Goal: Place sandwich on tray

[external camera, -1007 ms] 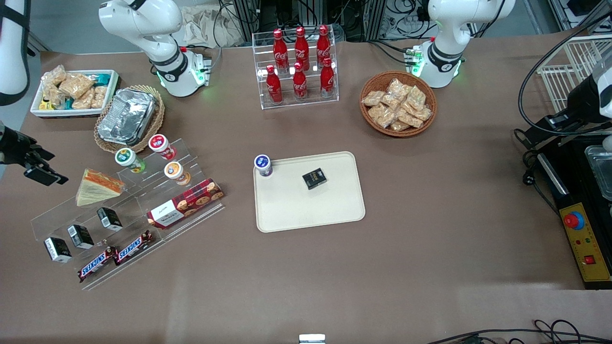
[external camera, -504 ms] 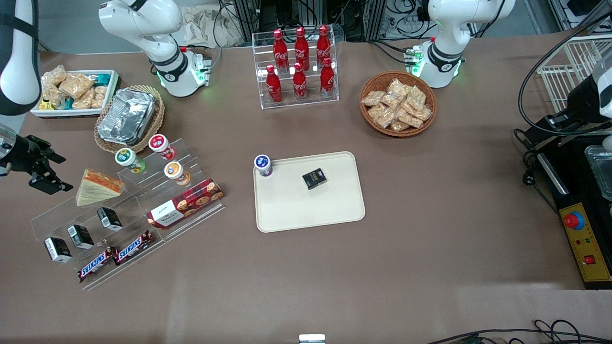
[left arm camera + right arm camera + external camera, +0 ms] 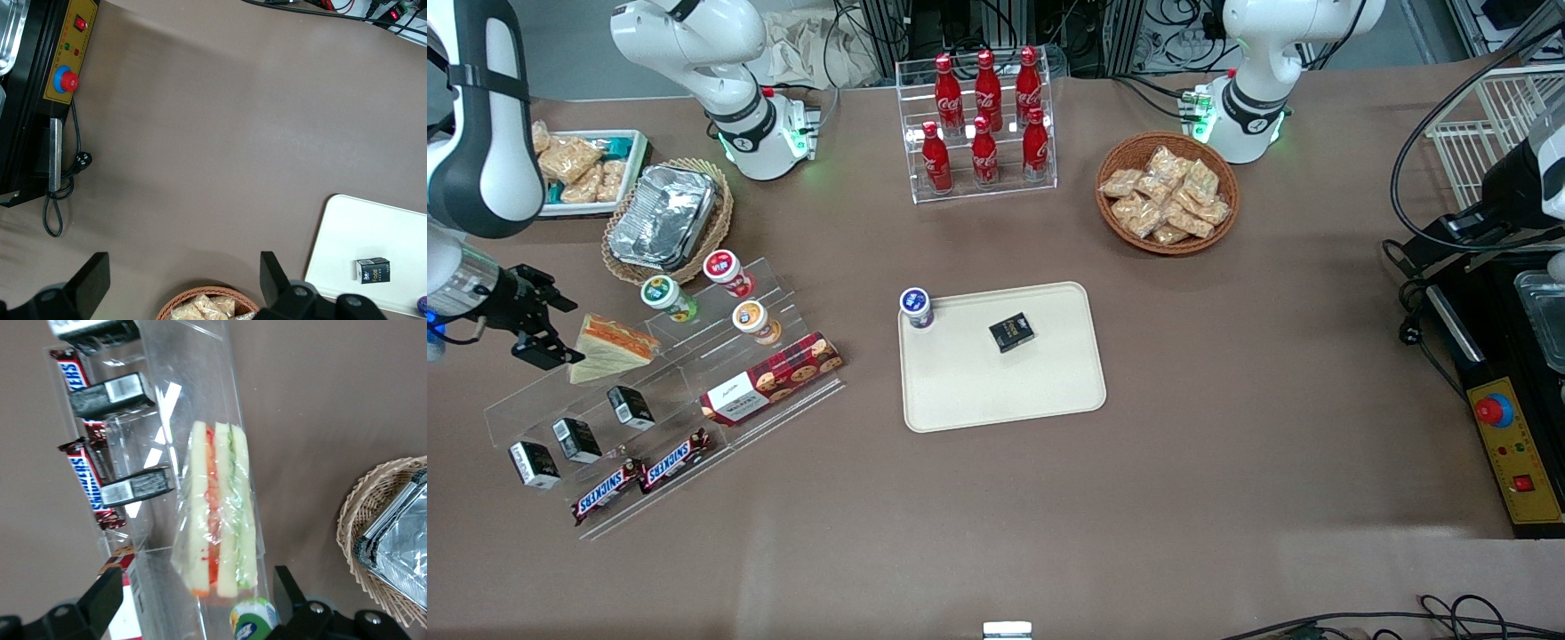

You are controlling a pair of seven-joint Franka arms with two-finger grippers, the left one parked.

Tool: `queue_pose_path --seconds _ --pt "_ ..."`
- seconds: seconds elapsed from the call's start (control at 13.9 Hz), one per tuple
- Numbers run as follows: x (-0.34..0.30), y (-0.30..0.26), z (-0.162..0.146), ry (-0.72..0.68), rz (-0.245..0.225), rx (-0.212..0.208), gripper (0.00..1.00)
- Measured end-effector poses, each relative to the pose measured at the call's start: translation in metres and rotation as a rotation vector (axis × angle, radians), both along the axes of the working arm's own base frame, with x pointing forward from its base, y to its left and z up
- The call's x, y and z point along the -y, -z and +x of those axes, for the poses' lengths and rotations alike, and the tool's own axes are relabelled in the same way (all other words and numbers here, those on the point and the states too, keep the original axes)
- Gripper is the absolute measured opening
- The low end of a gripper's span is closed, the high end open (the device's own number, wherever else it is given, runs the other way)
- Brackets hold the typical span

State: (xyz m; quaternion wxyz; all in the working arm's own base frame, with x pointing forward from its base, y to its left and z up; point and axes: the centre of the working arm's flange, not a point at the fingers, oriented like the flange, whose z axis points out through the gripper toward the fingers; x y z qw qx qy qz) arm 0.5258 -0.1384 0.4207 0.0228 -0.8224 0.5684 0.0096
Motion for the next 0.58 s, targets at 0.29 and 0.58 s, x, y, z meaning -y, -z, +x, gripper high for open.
queue_pose_path --seconds 0.29,0.58 --pt "0.0 0.022 0.003 0.011 -0.008 -0.01 1.0" --pt "0.004 0.035 0.007 0.067 -0.015 -0.013 0.96"
